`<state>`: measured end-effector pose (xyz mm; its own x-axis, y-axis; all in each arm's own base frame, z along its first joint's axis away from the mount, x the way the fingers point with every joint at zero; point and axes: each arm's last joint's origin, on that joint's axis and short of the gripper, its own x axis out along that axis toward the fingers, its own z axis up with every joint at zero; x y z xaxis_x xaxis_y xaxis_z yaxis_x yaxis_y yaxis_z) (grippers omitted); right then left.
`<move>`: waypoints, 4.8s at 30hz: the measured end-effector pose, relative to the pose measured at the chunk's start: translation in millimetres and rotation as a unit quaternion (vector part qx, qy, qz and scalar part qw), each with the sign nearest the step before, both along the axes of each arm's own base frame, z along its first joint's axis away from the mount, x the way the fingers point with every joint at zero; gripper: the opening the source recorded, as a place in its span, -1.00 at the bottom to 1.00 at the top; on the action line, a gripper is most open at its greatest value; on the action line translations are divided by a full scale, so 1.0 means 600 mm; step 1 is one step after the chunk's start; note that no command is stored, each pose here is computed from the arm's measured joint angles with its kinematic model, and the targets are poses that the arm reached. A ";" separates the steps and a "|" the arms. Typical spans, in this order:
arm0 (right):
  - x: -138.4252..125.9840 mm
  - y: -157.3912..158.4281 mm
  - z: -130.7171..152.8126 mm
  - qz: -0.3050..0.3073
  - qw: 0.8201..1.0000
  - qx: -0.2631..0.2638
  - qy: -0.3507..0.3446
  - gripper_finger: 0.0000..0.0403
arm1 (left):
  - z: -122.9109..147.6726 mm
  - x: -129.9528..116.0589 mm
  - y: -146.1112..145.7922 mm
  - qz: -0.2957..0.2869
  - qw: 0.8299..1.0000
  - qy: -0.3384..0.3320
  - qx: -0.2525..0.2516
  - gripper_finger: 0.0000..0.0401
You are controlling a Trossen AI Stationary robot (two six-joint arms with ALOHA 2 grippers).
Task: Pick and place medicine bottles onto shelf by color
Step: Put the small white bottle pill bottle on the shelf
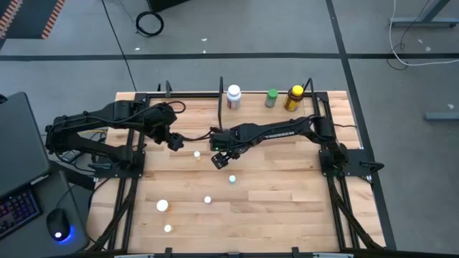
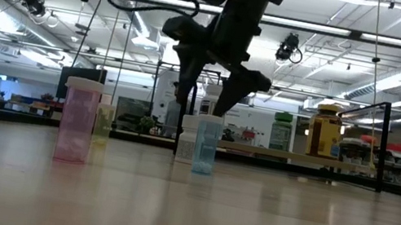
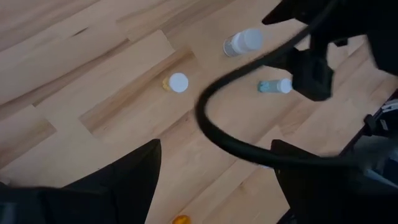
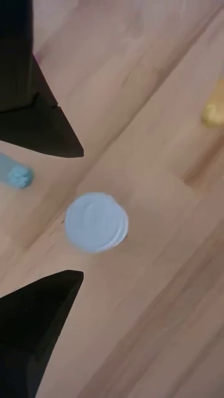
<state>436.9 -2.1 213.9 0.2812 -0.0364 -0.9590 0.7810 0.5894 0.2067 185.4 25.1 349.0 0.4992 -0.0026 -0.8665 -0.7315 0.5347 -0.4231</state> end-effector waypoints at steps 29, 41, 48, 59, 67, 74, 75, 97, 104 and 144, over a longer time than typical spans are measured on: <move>0.010 -0.026 -0.012 -0.016 1.000 0.010 -0.012 0.38 | -0.001 -0.001 -0.002 0.001 1.000 0.002 -0.017 0.53; 0.009 -0.024 -0.013 -0.015 1.000 0.011 -0.008 0.36 | -0.001 -0.001 -0.002 0.003 1.000 0.002 -0.022 0.53; 0.008 -0.022 -0.013 -0.014 1.000 0.009 -0.005 0.36 | -0.001 -0.001 -0.002 0.002 1.000 0.002 -0.024 0.53; 0.006 -0.021 -0.014 -0.005 1.000 0.008 0.003 0.22 | -0.001 -0.001 -0.002 0.002 1.000 0.002 -0.024 0.53; 0.005 -0.021 -0.014 -0.003 1.000 0.012 0.006 -0.08 | -0.001 -0.001 -0.002 0.002 1.000 0.002 -0.024 0.53; 0.000 -0.021 -0.013 0.016 1.000 0.008 0.019 -0.26 | -0.001 -0.001 -0.002 0.002 1.000 0.002 -0.024 0.53; -0.002 -0.022 -0.012 0.019 1.000 0.007 0.024 -0.28 | -0.001 -0.001 -0.002 0.002 1.000 0.002 -0.024 0.53; -0.043 -0.066 0.042 0.044 0.998 -0.001 0.047 -0.74 | 0.000 -0.001 -0.002 0.000 1.000 0.001 -0.024 0.53; -0.053 -0.077 0.046 0.111 0.992 0.009 0.058 -0.32 | 0.000 -0.001 -0.002 -0.004 1.000 0.001 -0.022 0.53; -0.052 -0.008 -0.085 0.563 0.797 -0.090 0.199 0.37 | 0.000 0.005 -0.038 0.046 0.999 -0.001 -0.019 0.53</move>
